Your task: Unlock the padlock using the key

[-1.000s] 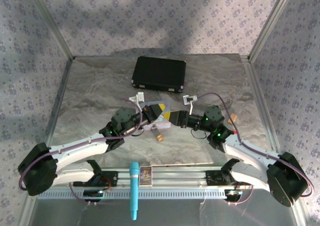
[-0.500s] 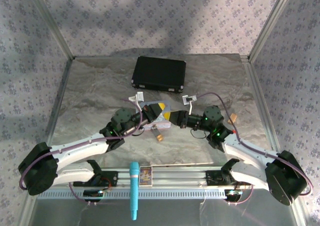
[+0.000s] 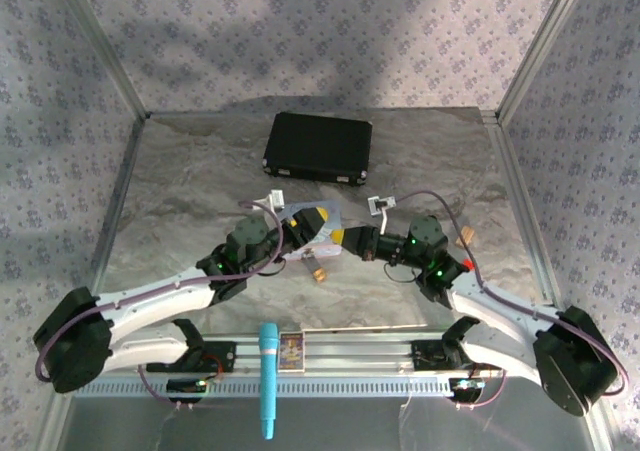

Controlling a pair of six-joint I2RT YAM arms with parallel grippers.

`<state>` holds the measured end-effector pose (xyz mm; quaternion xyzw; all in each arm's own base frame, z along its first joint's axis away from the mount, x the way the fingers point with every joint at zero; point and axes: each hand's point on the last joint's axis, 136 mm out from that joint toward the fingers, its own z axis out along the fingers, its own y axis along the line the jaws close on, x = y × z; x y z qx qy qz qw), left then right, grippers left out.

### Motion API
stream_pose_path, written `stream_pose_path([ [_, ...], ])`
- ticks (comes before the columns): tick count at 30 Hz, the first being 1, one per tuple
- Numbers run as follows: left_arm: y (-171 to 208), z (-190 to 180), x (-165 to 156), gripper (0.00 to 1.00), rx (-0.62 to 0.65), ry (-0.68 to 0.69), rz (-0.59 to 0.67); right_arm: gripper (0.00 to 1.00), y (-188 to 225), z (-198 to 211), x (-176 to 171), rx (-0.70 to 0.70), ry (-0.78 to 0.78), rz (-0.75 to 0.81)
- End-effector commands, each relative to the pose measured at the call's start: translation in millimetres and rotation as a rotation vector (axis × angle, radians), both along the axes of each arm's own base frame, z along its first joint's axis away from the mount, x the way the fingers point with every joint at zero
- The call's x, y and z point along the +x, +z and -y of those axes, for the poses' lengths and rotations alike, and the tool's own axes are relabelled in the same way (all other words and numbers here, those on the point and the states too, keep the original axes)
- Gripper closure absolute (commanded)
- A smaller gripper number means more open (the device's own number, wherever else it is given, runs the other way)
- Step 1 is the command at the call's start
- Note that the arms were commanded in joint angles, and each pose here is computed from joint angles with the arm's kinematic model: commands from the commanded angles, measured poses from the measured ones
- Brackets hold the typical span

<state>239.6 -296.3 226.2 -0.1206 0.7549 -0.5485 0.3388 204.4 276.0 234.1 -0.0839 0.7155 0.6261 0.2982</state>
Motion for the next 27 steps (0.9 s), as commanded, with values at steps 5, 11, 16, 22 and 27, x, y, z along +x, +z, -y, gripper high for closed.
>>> stream_pose_path([
  [5,-29.8,-34.8,-1.4,0.07,0.356,0.092,-0.110,1.00,-45.1,28.1,17.9,-0.249,-0.193,-0.034],
  [11,-61.1,-28.8,-20.5,0.17,0.519,0.037,-0.118,1.00,-77.0,45.0,21.5,-0.330,-0.288,-0.088],
  [16,-99.5,-27.5,-28.0,0.25,0.612,0.063,-0.157,1.00,-93.2,50.8,18.1,-0.387,-0.296,-0.116],
  [22,-147.7,-23.2,-27.1,0.30,0.620,0.099,-0.242,1.00,-105.3,54.3,14.8,-0.404,-0.301,-0.139],
  [27,-174.2,-18.4,-29.9,0.31,0.606,0.108,-0.311,1.00,-111.1,56.7,12.9,-0.410,-0.308,-0.147],
])
